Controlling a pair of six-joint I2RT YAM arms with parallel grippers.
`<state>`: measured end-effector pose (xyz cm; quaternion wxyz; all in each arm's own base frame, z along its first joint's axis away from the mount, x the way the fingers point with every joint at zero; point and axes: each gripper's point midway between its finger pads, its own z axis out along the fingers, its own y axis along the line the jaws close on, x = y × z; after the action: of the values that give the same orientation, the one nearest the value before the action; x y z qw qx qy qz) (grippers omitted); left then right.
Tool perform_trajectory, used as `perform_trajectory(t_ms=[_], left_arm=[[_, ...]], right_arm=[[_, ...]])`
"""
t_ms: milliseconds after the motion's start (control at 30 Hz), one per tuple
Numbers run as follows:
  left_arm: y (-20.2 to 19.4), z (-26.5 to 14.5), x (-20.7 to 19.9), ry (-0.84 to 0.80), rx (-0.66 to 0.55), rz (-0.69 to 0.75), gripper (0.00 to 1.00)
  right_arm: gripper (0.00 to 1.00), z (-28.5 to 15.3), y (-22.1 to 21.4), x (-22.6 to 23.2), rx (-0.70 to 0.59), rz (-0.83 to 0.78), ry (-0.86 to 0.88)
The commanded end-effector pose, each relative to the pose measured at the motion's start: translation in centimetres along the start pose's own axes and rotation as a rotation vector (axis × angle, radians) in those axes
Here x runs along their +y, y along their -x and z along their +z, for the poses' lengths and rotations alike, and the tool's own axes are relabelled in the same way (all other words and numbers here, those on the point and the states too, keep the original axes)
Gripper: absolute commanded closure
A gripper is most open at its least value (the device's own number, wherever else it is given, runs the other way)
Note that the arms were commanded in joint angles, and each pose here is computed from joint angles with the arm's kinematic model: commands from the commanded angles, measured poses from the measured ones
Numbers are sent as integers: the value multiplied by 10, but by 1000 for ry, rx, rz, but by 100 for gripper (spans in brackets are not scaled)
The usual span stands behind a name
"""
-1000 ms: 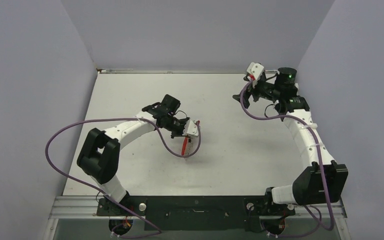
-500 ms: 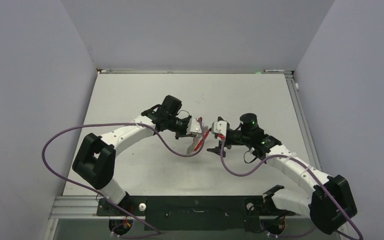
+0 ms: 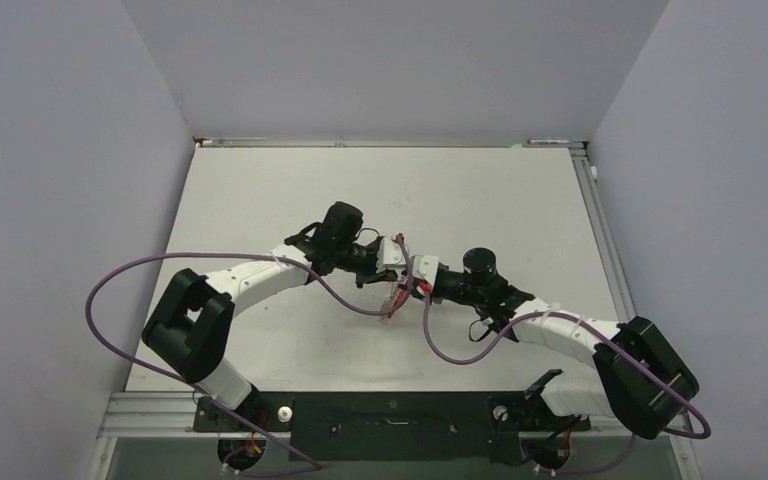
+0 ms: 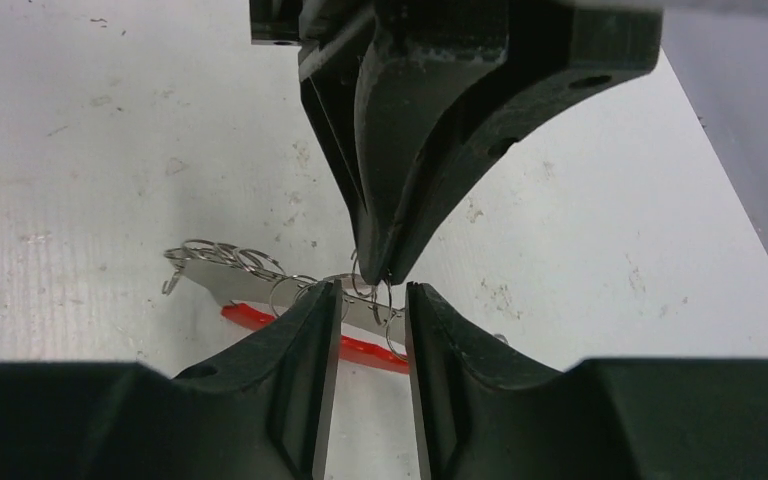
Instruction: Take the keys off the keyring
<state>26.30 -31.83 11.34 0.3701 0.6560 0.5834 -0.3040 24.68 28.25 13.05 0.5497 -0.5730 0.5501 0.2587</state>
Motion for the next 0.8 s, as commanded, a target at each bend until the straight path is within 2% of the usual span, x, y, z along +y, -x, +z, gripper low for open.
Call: perform_trajectory(t_ms=[0, 100, 300, 500, 767], left_arm=[[28, -5, 8, 51, -100, 14, 100], [28, -6, 3, 58, -122, 16, 100], [20, -3, -4, 55, -114, 9, 100], [27, -1, -5, 53, -138, 60, 100], [28, -2, -5, 52, -132, 80, 100]], right_arm=[[70, 1, 5, -11, -33, -81, -60], [71, 0, -2, -4, -29, -142, -34], [71, 1, -10, 4, -11, -151, 0], [72, 3, -8, 6, -11, -173, 12], [77, 7, -18, 9, 27, -214, 50]])
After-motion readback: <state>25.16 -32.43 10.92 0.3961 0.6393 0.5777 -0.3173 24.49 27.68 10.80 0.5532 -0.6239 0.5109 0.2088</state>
